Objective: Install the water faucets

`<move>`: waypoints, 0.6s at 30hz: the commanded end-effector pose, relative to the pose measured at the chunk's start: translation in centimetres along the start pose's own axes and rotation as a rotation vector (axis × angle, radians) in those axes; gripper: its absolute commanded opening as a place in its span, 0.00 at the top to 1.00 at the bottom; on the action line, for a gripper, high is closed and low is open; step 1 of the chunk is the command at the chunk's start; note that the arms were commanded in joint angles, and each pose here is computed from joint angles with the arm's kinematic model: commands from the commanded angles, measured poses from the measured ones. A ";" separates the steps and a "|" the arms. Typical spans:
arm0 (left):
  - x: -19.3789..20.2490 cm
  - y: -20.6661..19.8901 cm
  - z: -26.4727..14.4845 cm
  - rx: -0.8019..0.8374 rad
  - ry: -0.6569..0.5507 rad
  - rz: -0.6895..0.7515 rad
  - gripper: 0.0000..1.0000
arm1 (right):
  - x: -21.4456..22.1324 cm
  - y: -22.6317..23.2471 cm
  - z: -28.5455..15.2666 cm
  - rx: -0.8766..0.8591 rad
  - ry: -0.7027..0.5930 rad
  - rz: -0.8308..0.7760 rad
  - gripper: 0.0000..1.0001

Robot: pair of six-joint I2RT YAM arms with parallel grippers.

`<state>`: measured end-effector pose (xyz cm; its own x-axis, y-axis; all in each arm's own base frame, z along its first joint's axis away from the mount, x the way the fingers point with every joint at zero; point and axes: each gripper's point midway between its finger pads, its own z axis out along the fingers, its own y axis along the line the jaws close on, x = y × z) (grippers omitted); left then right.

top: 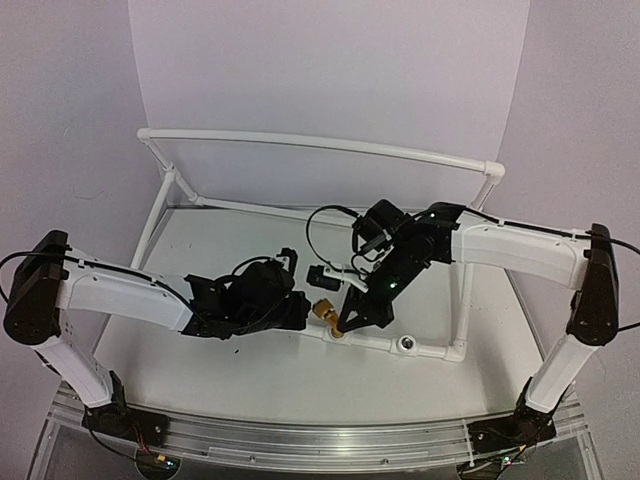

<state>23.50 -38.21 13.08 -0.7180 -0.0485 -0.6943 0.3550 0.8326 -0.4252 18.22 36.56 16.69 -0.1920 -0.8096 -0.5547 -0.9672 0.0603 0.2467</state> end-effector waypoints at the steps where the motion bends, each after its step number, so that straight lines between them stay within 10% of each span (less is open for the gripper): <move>1: -1.5 -0.2 -2.0 0.028 -0.034 -0.074 0.88 | -1.7 -1.8 -4.0 0.098 -0.086 0.007 1.00; 18: -0.7 -2.1 0.6 0.047 0.029 -0.037 0.88 | 1.8 -3.7 -0.7 0.157 -0.004 -0.012 1.00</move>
<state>22.83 -38.77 12.04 -0.7706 -0.0337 -0.6365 0.3313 0.8320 -0.4451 21.53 33.41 15.08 -0.2214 -0.8223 -0.5243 -0.9748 0.1722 0.1416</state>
